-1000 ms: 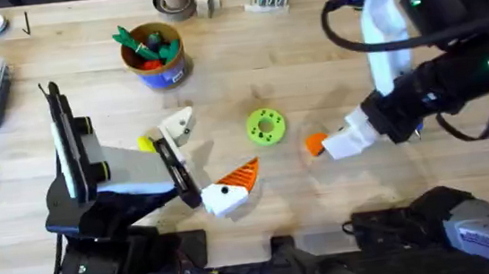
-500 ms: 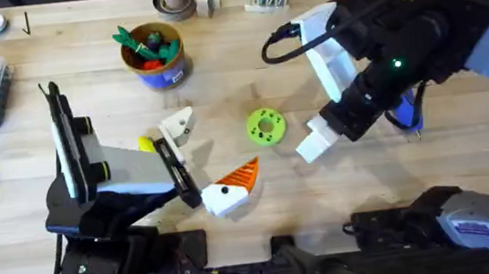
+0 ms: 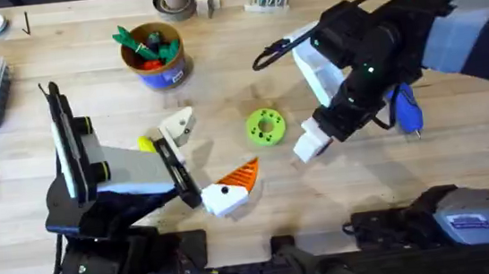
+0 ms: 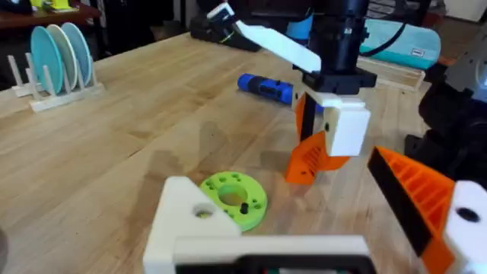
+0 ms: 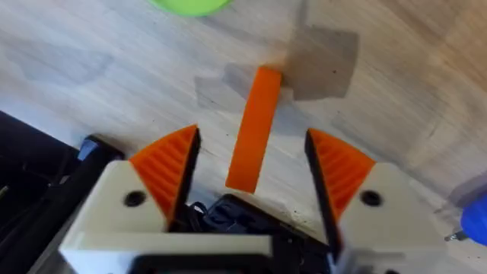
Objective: Pick up the gripper from the table and insert it into the empty holder that is missing its gripper. Then pick up a screw, insert it into the mounting hole, and use the screwdriver to tighten it. Finally, clean up the table by picking up the vegetable and placing it into the bucket.
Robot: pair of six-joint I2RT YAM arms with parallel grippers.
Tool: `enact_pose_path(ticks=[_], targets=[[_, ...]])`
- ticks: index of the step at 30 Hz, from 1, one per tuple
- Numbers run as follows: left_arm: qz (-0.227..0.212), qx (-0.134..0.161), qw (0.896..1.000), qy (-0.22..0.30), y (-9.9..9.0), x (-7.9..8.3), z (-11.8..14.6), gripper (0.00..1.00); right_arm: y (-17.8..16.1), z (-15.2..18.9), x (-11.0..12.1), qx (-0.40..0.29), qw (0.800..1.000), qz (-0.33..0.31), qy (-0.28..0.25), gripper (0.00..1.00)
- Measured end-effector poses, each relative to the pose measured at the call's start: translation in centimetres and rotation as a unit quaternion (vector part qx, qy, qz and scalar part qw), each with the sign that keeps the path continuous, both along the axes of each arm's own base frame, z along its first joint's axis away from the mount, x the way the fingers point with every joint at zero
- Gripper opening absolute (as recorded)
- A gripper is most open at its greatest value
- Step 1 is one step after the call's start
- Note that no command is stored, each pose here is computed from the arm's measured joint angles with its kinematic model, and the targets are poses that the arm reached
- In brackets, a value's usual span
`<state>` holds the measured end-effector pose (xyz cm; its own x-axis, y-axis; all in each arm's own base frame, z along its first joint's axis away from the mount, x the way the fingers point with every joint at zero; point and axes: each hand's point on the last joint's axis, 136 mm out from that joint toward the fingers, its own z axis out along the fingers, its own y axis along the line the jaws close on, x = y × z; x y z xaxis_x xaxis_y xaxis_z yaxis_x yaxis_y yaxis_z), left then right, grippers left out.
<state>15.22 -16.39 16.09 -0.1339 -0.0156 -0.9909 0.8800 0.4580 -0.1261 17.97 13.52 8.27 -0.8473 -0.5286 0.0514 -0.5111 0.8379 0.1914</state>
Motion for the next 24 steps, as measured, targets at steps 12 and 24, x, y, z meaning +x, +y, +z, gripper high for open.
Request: enact_pose_path(ticks=[12, 24], targets=[[0.0, 0.0, 1.0, 0.0, 0.0, 0.0, 0.0, 0.993, 0.2, -0.1, 0.5, 0.002, 1.0, -0.005, -0.007, 0.026], [0.0, 0.0, 1.0, 0.0, 0.0, 0.0, 0.0, 0.993, -0.4, 2.1, -0.7, -0.001, 1.0, -0.005, -0.002, 0.009]])
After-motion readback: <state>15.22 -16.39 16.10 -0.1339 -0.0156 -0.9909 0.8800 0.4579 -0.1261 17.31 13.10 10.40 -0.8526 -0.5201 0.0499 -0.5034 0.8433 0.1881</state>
